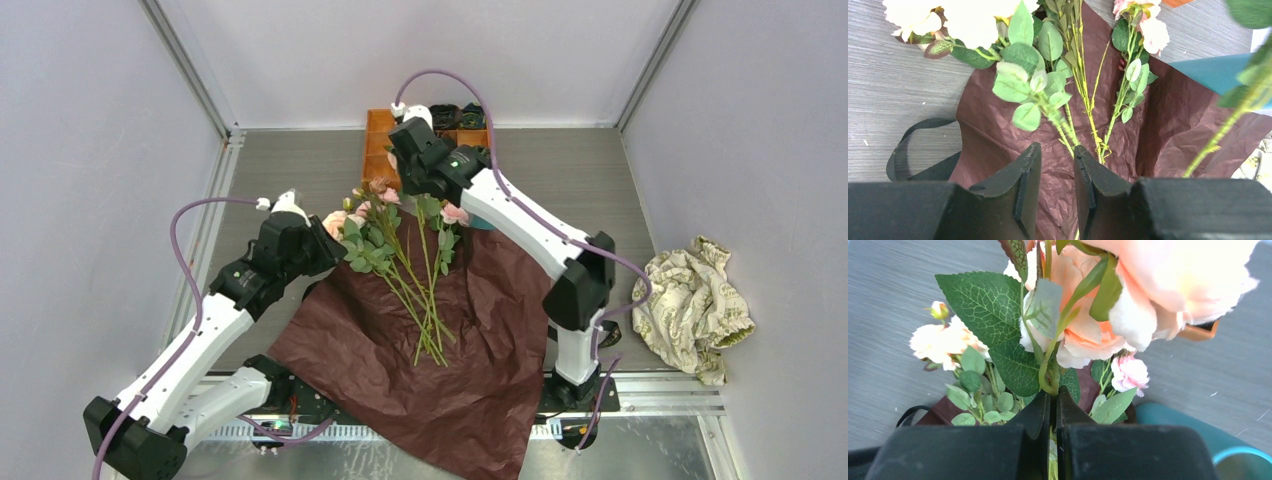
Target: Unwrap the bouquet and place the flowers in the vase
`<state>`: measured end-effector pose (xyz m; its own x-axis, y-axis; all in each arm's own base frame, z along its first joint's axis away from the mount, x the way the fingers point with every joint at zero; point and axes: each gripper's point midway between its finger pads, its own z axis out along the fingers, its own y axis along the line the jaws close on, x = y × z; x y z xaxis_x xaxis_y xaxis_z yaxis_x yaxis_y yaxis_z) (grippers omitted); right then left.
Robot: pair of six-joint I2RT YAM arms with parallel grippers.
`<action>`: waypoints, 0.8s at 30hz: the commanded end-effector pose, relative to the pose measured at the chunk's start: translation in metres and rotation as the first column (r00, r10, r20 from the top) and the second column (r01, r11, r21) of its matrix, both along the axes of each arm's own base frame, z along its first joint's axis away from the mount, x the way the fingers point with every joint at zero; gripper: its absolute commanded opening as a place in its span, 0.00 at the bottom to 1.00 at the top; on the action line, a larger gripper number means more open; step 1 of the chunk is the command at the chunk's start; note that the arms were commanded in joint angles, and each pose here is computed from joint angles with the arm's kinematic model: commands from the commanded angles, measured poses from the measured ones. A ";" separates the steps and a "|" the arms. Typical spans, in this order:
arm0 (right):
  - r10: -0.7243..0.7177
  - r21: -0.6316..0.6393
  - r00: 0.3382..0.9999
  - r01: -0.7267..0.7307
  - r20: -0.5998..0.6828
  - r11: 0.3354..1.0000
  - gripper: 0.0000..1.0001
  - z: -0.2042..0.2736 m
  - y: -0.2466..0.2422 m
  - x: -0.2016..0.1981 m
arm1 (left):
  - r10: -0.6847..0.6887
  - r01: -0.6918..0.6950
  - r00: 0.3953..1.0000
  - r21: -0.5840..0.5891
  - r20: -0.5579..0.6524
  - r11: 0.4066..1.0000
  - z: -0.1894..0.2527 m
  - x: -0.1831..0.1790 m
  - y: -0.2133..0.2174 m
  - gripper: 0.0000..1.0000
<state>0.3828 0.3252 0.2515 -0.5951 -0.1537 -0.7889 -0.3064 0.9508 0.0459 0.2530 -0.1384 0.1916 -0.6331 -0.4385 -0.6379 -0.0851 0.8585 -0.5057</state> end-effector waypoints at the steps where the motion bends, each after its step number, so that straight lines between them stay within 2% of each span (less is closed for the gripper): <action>1: 0.033 -0.049 0.976 -0.023 0.216 0.999 0.01 0.064 -0.004 -0.010 | 0.000 0.001 0.999 -0.011 0.033 1.000 0.008 -0.001 0.002 0.31; 5: 0.000 -0.020 0.935 0.008 0.355 1.000 0.01 0.108 -0.018 -0.014 | -0.009 0.009 0.999 -0.022 0.033 1.000 0.008 -0.003 0.000 0.31; 8: -0.052 0.013 0.874 0.053 0.483 0.999 0.01 0.147 -0.036 -0.013 | -0.021 0.022 0.999 -0.030 0.032 0.999 0.008 -0.004 -0.002 0.31; 16: -0.197 0.123 0.623 0.161 0.757 0.979 0.01 0.265 -0.094 -0.026 | -0.040 0.041 0.999 -0.039 0.036 0.998 0.009 -0.004 -0.006 0.31; 20: -0.262 0.210 0.507 0.157 0.821 0.965 0.01 0.319 -0.119 -0.042 | -0.045 0.047 0.998 -0.045 0.034 0.998 0.008 -0.003 -0.008 0.31; 24: -0.305 0.257 0.412 0.168 0.859 0.952 0.01 0.353 -0.138 -0.051 | -0.046 0.047 0.999 -0.046 0.026 0.998 0.007 -0.002 -0.009 0.31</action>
